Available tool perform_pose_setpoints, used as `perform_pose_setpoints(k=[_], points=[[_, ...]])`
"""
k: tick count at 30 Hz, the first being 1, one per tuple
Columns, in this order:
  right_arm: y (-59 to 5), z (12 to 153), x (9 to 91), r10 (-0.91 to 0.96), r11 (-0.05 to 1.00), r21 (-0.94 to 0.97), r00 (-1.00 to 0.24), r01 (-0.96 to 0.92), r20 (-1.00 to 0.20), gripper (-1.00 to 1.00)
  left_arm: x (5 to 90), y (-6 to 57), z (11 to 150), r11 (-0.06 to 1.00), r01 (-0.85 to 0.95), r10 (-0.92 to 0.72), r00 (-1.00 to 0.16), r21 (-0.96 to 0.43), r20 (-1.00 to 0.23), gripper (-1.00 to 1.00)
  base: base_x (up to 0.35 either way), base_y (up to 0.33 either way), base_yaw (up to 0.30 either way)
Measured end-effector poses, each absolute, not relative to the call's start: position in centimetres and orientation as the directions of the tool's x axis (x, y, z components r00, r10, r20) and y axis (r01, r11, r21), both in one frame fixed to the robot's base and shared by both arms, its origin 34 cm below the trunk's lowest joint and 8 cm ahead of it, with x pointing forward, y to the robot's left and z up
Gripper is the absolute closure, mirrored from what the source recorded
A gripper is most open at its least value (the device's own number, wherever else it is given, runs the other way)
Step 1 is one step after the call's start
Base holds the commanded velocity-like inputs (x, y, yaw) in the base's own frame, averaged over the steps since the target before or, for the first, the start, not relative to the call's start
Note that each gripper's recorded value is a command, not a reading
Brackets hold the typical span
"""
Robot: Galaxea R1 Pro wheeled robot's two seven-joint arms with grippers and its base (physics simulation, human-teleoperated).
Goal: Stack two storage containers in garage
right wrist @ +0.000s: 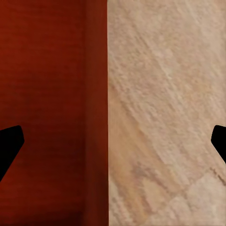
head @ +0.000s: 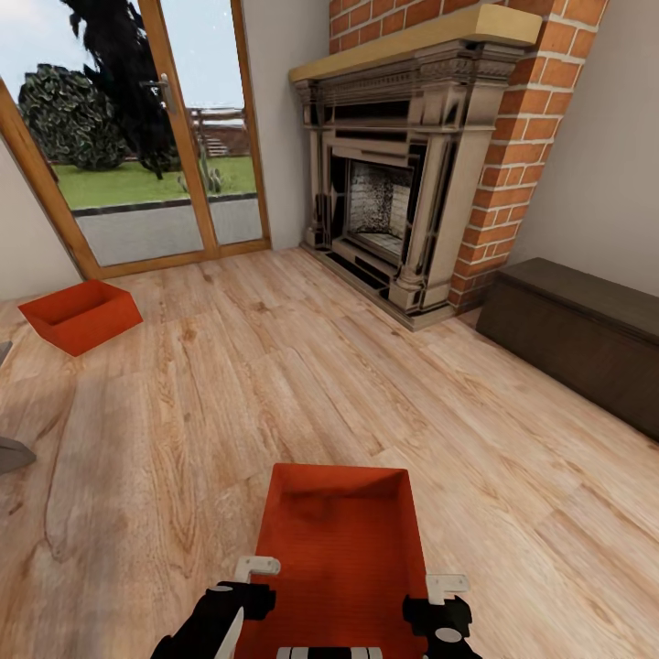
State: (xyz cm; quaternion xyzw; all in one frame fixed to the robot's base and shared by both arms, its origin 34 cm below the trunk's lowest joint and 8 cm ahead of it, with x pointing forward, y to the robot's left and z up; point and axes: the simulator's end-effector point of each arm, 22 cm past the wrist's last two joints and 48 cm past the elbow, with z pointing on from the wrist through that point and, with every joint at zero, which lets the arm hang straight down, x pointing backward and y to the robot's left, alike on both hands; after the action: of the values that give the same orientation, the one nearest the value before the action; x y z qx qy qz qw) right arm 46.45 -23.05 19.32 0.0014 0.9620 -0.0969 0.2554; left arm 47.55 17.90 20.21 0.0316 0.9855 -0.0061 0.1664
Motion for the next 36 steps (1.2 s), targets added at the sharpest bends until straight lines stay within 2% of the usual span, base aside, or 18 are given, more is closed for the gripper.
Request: perform_pose_setpoints(k=[36], points=[[-23.0,18.3,45.9,-0.047,0.982,-0.185,-0.877,0.049,-0.479,-1.0,47.0,17.9,19.1,0.998,0.062,0.059,-0.947,-0.003,-0.315,-1.0,0.0,0.0,0.0]])
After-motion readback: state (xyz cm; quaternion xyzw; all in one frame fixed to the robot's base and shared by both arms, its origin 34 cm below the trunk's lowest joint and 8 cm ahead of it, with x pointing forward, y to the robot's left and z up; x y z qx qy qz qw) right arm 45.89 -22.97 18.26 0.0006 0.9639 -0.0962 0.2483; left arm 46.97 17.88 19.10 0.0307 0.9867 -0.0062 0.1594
